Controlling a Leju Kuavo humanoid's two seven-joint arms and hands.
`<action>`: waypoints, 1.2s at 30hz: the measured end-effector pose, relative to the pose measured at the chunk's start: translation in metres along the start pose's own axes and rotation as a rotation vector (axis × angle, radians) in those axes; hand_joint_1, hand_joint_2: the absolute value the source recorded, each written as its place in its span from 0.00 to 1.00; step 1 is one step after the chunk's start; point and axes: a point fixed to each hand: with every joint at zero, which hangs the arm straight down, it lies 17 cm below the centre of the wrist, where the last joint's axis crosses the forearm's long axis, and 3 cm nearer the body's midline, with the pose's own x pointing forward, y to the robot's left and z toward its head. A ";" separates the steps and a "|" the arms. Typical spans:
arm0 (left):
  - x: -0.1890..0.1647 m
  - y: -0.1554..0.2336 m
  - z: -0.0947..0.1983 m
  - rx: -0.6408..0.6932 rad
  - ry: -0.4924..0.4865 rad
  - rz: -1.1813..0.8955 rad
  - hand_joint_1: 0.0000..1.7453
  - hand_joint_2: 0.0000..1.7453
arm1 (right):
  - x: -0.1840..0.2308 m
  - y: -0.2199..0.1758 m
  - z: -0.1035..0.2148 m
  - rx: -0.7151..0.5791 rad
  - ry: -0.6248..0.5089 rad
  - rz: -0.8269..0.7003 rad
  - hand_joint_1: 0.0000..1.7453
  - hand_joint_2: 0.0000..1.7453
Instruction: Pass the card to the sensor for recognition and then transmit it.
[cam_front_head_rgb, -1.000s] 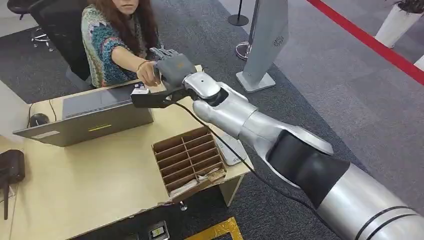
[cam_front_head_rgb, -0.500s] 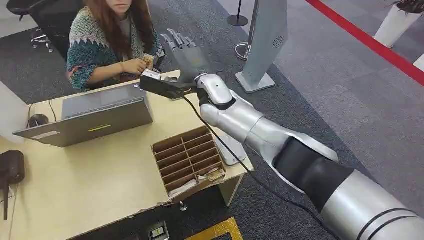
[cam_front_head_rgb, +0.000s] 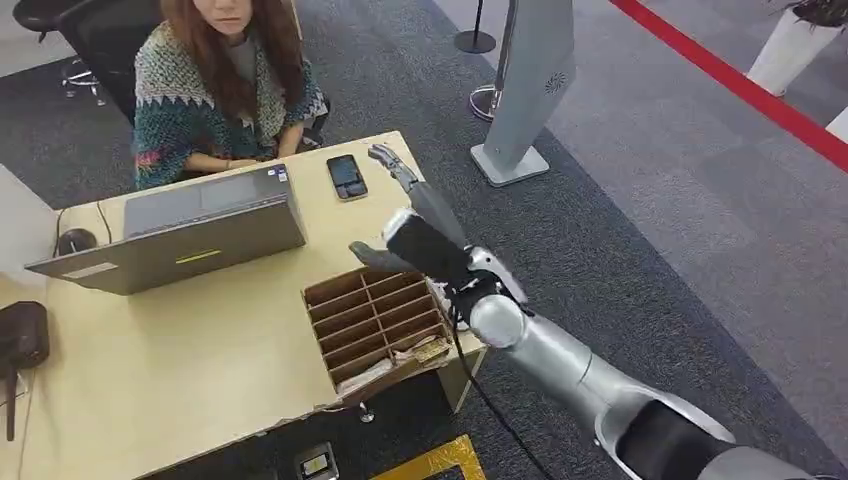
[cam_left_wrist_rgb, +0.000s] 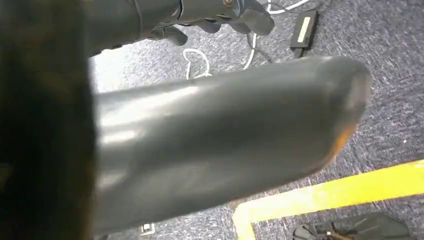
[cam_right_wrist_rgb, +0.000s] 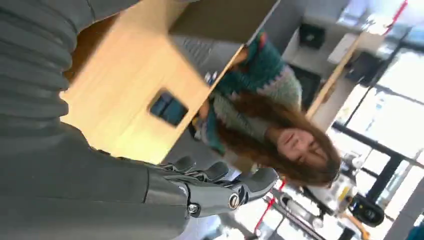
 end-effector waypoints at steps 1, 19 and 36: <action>-0.002 0.001 0.000 0.003 0.007 0.008 0.00 0.00 | 0.008 -0.005 0.006 -0.002 -0.013 -0.054 0.00 1.00; -0.011 0.005 -0.002 0.017 0.060 0.067 0.00 0.00 | 0.016 0.030 0.092 0.277 0.085 -0.179 0.00 1.00; -0.012 0.010 -0.004 0.028 0.065 0.060 0.00 0.00 | -0.023 0.081 0.135 0.559 0.227 0.415 0.00 1.00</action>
